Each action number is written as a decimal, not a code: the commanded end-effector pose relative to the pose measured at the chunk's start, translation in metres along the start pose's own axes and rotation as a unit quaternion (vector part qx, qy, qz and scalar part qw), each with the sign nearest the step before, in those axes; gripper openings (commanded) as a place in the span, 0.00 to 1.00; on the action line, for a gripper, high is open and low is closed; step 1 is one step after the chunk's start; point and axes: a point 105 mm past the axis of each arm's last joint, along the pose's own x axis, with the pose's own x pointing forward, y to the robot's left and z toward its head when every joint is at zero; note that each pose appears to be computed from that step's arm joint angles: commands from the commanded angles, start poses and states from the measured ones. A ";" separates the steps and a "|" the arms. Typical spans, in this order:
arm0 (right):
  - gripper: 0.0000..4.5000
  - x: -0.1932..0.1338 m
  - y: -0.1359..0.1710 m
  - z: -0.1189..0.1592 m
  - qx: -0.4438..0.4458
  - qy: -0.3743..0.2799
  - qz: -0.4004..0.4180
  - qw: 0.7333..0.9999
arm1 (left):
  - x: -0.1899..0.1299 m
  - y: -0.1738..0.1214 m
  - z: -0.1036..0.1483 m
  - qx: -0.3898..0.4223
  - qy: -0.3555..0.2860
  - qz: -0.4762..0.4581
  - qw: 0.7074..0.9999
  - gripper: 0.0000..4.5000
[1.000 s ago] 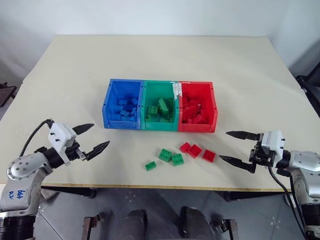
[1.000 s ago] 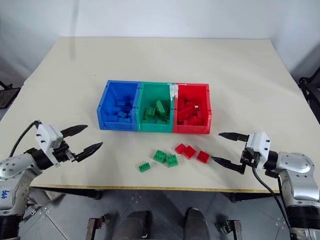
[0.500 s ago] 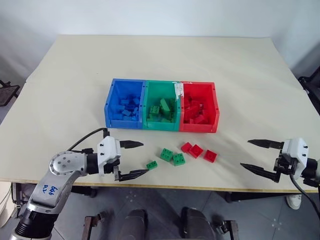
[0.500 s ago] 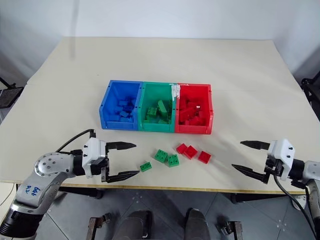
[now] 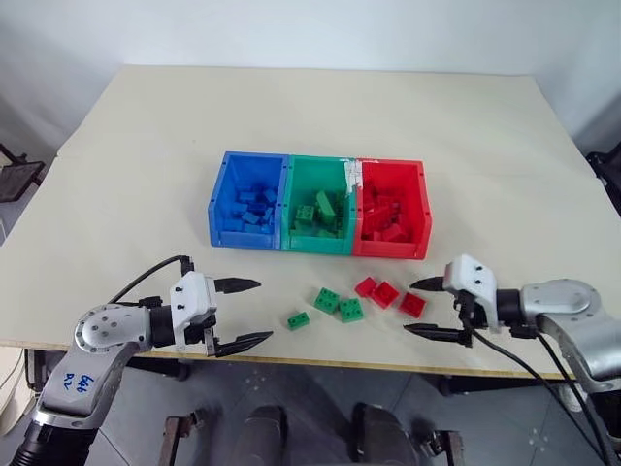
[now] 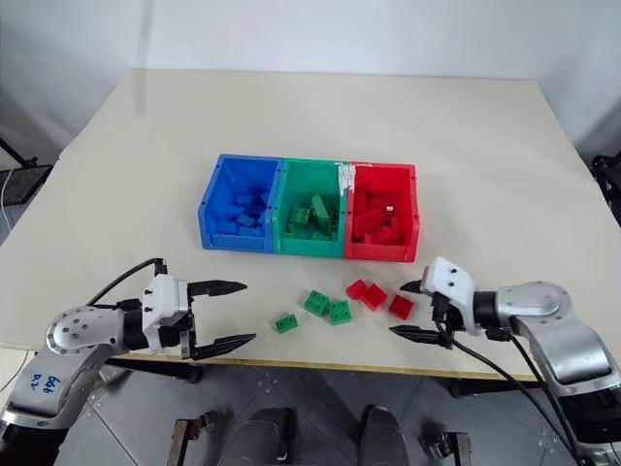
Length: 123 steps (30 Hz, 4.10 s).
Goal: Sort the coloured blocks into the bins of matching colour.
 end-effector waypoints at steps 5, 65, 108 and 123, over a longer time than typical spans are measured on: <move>0.32 -0.006 -0.007 -0.011 -0.022 0.019 -0.030 0.999 | 0.002 -0.005 0.013 0.014 -0.025 -0.003 1.000 1.00; 1.00 0.014 -0.001 0.030 0.029 -0.094 -0.045 0.994 | -0.030 0.019 -0.003 -0.012 -0.018 0.068 0.997 1.00; 1.00 0.012 -0.104 0.143 0.017 -0.335 -0.162 0.928 | -0.042 0.010 0.003 -0.028 -0.030 0.143 0.989 1.00; 1.00 -0.062 -0.043 0.011 -0.084 -0.153 -0.060 0.983 | 0.014 0.012 0.012 0.000 -0.037 0.013 0.999 1.00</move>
